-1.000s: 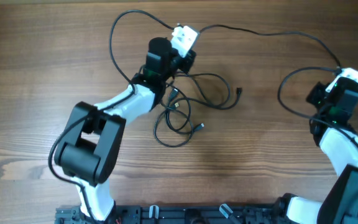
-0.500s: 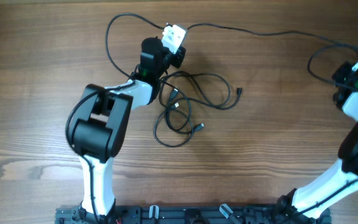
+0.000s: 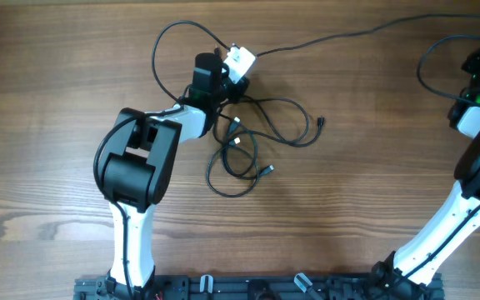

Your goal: Untangle cables

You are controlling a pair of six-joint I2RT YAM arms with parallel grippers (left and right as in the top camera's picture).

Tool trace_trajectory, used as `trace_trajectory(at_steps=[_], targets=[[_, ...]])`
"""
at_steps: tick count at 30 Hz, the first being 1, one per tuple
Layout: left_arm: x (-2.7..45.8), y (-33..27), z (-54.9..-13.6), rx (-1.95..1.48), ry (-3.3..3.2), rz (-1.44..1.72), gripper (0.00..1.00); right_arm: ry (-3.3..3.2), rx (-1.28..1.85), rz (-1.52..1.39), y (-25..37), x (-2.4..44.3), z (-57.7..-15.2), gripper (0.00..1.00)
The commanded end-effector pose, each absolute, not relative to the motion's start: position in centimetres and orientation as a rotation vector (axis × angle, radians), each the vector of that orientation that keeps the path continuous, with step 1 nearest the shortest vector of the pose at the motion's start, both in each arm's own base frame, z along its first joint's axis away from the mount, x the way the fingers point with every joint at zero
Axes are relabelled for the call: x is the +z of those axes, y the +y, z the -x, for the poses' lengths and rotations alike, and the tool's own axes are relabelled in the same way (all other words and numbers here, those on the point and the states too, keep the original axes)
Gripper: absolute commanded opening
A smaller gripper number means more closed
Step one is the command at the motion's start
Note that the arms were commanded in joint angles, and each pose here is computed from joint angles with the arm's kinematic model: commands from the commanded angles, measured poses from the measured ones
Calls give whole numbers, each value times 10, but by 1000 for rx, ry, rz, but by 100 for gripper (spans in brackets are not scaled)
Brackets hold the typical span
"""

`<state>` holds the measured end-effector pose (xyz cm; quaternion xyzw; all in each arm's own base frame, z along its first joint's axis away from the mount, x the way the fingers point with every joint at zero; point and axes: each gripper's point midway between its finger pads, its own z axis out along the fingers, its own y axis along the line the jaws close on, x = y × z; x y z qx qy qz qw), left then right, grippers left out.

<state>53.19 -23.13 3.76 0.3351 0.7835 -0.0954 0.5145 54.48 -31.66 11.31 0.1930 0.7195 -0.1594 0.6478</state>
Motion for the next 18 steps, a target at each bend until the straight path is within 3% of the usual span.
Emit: trace_trajectory(at_steps=[1, 10, 16, 17, 18], targets=[[32, -219, -539, -191, 1897, -801, 4, 1735, -457, -227, -314, 74, -552, 4], [32, -219, -538, -192, 1899, -801, 4, 1812, -505, -169, -331, 18, -551, 4], [31, -219, -538, -193, 1900, -802, 4, 1738, -531, 149, -318, 39, -577, 5], [31, -219, -538, -192, 1900, -801, 4, 1733, -542, 197, -314, 39, -579, 15], [31, -219, -538, -192, 1900, -801, 4, 1746, -541, 202, -314, 36, -578, 34]])
